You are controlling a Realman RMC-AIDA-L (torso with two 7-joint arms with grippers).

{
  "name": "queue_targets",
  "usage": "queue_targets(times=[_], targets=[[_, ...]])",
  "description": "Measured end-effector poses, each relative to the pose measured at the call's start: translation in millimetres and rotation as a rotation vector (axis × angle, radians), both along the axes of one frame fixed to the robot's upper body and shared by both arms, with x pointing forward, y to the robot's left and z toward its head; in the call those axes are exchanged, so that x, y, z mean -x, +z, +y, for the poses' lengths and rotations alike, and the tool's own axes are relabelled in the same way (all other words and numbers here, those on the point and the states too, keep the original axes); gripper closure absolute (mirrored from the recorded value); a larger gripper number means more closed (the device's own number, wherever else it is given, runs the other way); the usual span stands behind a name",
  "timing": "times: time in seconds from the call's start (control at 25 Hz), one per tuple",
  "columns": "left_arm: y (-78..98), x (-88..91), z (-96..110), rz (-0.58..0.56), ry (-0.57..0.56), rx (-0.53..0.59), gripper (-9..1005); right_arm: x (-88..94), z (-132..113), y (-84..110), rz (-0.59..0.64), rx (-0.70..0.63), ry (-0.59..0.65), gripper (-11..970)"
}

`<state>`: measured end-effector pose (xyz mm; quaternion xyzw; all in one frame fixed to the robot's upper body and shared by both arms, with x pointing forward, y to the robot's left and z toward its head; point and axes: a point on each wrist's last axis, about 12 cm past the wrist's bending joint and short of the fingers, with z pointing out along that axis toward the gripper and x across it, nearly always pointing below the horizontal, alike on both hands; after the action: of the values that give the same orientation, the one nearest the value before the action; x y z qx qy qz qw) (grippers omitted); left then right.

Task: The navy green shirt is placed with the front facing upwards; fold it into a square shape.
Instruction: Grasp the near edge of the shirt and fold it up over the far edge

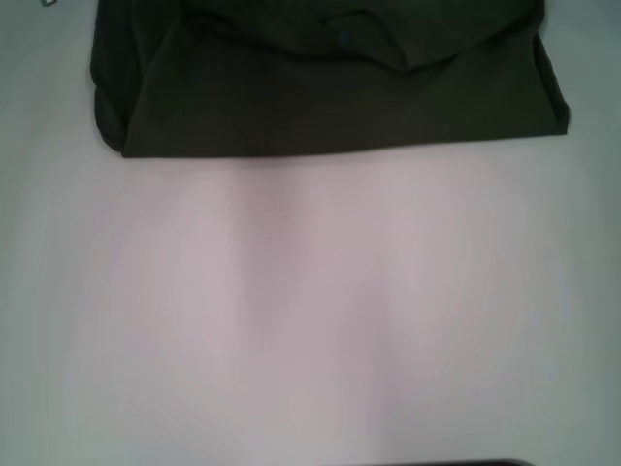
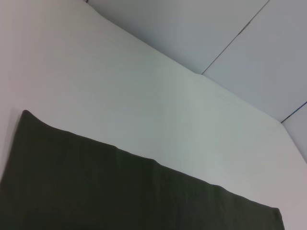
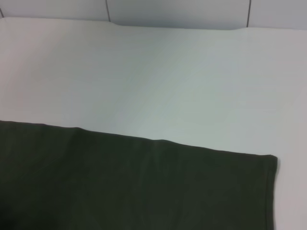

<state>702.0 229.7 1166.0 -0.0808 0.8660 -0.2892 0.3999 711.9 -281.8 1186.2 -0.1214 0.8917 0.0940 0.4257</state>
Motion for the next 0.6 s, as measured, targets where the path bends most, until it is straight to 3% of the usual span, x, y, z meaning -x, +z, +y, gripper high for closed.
queue_targets(times=[0.12,0.32,0.44,0.6], targets=[[-0.5,0.3,0,0.002,-0.001,-0.002,374,0.9,-1,0.3,0.019,-0.013,0.000,322],[-4.0,10.5,5,0.043,-0.051,0.033,163,14.1,-10,2.6,0.119,-0.111,0.037,294],[0.3,28.6,18,0.069,-0.133,0.118,86,31.5,-22,6.1,0.181,-0.222,0.090,277],[9.5,56.7,43,0.064,-0.205,0.210,87,61.3,-42,11.4,0.212,-0.333,0.159,259]])
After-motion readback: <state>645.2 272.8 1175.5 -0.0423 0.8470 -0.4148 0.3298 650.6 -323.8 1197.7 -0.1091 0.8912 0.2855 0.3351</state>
